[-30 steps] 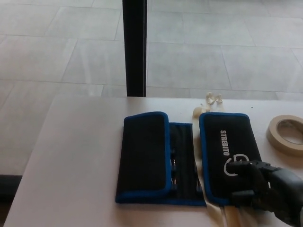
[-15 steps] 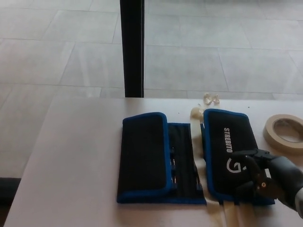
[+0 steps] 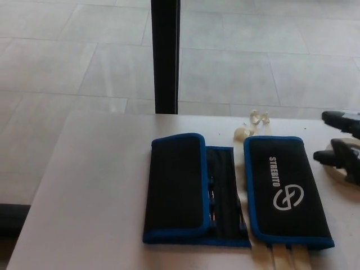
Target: The robot uses its right hand to lift an edge of the toolkit kept in middle of the desk and make one fold in it
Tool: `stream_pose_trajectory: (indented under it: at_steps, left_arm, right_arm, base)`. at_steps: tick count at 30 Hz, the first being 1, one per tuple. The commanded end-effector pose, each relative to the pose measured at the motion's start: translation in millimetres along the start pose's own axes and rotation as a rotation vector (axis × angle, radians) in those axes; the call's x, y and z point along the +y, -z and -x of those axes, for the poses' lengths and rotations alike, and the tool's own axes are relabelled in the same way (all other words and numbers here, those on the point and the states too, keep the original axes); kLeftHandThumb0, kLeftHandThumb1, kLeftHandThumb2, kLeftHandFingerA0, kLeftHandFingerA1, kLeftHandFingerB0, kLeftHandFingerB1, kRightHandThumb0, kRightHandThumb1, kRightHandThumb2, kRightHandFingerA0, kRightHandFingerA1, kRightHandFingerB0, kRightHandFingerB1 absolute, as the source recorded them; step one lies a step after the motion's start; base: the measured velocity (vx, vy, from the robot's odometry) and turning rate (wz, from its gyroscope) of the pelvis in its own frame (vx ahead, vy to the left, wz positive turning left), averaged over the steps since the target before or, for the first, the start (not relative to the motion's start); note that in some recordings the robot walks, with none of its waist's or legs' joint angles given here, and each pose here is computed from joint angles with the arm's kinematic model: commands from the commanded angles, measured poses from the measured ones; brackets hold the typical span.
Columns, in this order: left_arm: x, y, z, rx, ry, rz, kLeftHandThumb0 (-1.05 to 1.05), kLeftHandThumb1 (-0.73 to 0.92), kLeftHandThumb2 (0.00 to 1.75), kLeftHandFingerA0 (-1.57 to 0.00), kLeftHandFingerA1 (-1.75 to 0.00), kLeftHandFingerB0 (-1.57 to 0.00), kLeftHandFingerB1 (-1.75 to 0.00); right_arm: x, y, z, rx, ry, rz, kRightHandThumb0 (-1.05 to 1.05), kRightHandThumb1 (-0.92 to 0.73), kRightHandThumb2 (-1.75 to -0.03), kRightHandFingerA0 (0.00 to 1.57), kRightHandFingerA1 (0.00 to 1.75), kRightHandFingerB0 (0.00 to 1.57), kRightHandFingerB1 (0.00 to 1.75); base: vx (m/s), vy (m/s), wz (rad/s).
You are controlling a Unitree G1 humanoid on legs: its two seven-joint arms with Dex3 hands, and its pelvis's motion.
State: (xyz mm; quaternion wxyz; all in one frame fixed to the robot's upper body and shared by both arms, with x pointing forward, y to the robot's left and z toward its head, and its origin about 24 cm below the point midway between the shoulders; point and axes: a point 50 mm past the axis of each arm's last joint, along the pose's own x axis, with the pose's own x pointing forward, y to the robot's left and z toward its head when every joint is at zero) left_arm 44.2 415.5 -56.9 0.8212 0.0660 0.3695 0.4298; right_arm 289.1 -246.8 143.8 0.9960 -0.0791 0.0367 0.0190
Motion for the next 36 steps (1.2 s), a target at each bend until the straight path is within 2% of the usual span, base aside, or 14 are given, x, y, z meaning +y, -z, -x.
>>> stream_pose_trajectory:
  at_steps: [1, 8, 9, 10, 13, 14, 17, 23, 28, 29, 32, 33, 34, 36]
  left_arm:
    - [10.8, -4.1, -1.3, -0.021, -0.009, -0.033, -0.62, 0.62, 0.59, -0.55, -0.79, -0.58, -0.58]
    - [9.3, -8.7, -2.1, -0.031, -0.009, -0.025, -0.65, 0.62, 0.59, -0.55, -0.76, -0.58, -0.59]
    - [8.7, -9.6, -2.3, -0.036, -0.012, -0.026, -0.65, 0.62, 0.59, -0.55, -0.75, -0.59, -0.58]
    - [8.4, -10.1, -2.4, -0.038, -0.017, -0.03, -0.65, 0.62, 0.59, -0.56, -0.75, -0.59, -0.57]
    - [8.3, -10.8, -2.7, -0.032, -0.023, -0.025, -0.64, 0.62, 0.59, -0.56, -0.74, -0.59, -0.54]
    - [7.9, -11.0, -2.8, -0.035, -0.022, -0.022, -0.63, 0.62, 0.59, -0.58, -0.77, -0.6, -0.57]
    - [6.0, -11.1, -3.5, -0.036, -0.017, -0.016, -0.64, 0.63, 0.59, -0.55, -0.73, -0.56, -0.55]
    - [4.2, -9.6, -2.8, -0.035, -0.016, -0.008, -0.66, 0.62, 0.59, -0.58, -0.76, -0.59, -0.54]
    - [0.8, -9.9, -2.7, -0.032, -0.006, -0.02, -0.66, 0.63, 0.59, -0.54, -0.72, -0.57, -0.53]
    - [0.4, -9.6, -2.9, -0.032, -0.008, -0.02, -0.66, 0.63, 0.59, -0.56, -0.7, -0.57, -0.54]
    - [-1.9, -7.8, -2.9, -0.028, -0.009, -0.015, -0.66, 0.63, 0.59, -0.56, -0.7, -0.57, -0.54]
    - [-2.4, -6.2, -2.1, -0.029, 0.001, -0.01, -0.68, 0.63, 0.59, -0.54, -0.73, -0.59, -0.57]
    - [-1.6, -5.9, -1.9, -0.028, -0.004, -0.006, -0.67, 0.63, 0.59, -0.56, -0.72, -0.57, -0.55]
    - [-1.3, -5.4, -2.0, -0.03, 0.0, -0.005, -0.67, 0.63, 0.59, -0.55, -0.7, -0.57, -0.54]
  right_arm:
    - [-71.9, -13.9, 21.6, -0.103, 0.301, -0.155, -0.17, -0.54, -0.59, 0.47, 0.49, 0.49, 0.44]
    - [-156.8, 7.0, 57.0, -0.092, 0.721, -0.172, -0.2, -0.5, -0.55, 0.74, 0.52, 0.66, 0.45]
    - [-177.9, 21.6, 72.6, -0.08, 0.838, -0.25, -0.34, -0.44, -0.54, 0.86, 0.69, 0.84, 0.49]
    - [-189.4, 31.6, 82.9, -0.07, 0.909, -0.294, -0.41, -0.41, -0.53, 0.95, 0.79, 0.9, 0.54]
    - [-204.6, 51.7, 99.9, -0.04, 1.03, -0.379, -0.48, -0.39, -0.58, 0.95, 0.92, 0.89, 0.6]
    - [-208.9, 59.1, 107.4, -0.038, 1.073, -0.408, -0.54, -0.37, -0.65, 1.14, 1.09, 0.87, 0.7]
    - [-222.4, 87.9, 135.9, -0.005, 1.264, -0.536, -0.53, -0.29, -0.78, 1.3, 1.18, 0.89, 0.83]
    - [-223.4, 120.8, 164.2, 0.018, 1.432, -0.701, -0.45, -0.21, -0.95, 1.35, 1.28, 0.81, 0.94]
    - [-215.5, 141.5, 170.8, 0.06, 1.497, -0.764, -0.39, -0.21, -0.98, 1.15, 1.36, 0.78, 1.03]
    - [-212.1, 146.4, 170.9, 0.083, 1.502, -0.761, -0.36, -0.24, -0.99, 1.31, 1.26, 0.79, 0.98]
    - [-208.7, 151.8, 170.4, 0.11, 1.511, -0.755, -0.36, -0.24, -0.99, 1.31, 1.26, 0.79, 0.98]
    - [-200.1, 162.3, 167.8, 0.138, 1.496, -0.756, -0.38, -0.24, -1.02, 1.22, 1.36, 0.72, 1.07]
    - [-196.1, 167.2, 166.3, 0.152, 1.495, -0.768, -0.33, -0.23, -1.0, 1.35, 1.28, 0.78, 0.95]
    - [-191.7, 172.2, 165.5, 0.167, 1.48, -0.759, -0.39, -0.2, -1.01, 1.32, 1.31, 0.73, 1.0]
  base:
    - [0.0, 0.0, 0.0]
    - [0.0, 0.0, 0.0]
    - [0.0, 0.0, 0.0]
    - [0.0, 0.0, 0.0]
    - [0.0, 0.0, 0.0]
    - [0.0, 0.0, 0.0]
    - [0.0, 0.0, 0.0]
    - [0.0, 0.0, 0.0]
    - [0.0, 0.0, 0.0]
    - [0.0, 0.0, 0.0]
    - [0.0, 0.0, 0.0]
    - [0.0, 0.0, 0.0]
    - [0.0, 0.0, 0.0]
    - [0.0, 0.0, 0.0]
